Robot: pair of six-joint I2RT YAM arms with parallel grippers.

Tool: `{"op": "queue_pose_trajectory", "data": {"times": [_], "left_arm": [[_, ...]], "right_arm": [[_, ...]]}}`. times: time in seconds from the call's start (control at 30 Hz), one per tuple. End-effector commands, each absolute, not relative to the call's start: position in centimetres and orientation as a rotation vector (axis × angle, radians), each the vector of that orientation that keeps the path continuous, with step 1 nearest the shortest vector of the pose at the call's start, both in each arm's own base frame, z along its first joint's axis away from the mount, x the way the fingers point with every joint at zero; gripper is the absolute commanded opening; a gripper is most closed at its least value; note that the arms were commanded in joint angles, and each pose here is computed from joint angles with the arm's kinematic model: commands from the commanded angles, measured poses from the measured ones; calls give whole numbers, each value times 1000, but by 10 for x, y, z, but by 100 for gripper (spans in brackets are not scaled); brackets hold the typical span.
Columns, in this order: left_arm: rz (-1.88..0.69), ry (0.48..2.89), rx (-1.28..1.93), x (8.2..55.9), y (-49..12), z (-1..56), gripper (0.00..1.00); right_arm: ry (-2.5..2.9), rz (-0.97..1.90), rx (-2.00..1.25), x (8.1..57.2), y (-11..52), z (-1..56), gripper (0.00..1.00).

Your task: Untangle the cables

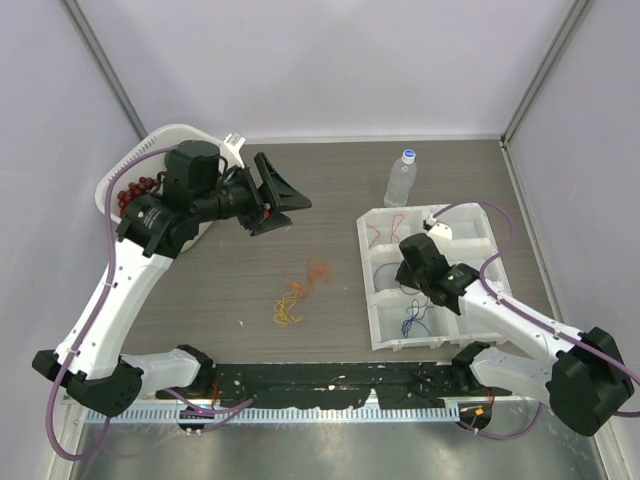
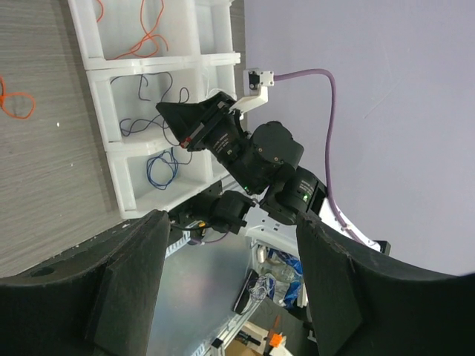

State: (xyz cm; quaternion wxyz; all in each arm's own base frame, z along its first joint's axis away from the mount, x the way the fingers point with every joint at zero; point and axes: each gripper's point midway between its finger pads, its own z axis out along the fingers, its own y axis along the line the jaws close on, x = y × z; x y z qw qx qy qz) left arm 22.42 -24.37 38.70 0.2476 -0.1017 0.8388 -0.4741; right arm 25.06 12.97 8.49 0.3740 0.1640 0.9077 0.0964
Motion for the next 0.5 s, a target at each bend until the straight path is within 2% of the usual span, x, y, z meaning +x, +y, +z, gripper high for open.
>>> {"op": "queue_pose_trajectory", "data": {"times": [0.0, 0.33, 0.47], "left_arm": [[-1349, 2240, -239, 219, -245, 399, 72], [-1360, 2253, -227, 215, -245, 399, 73], [-1347, 2255, -223, 211, -242, 399, 73]], "right_arm": [[2328, 265, 477, 259, 135, 84, 1], [2550, 61, 297, 290, 128, 65, 1], [2534, 79, 218, 292, 130, 85, 12]]}}
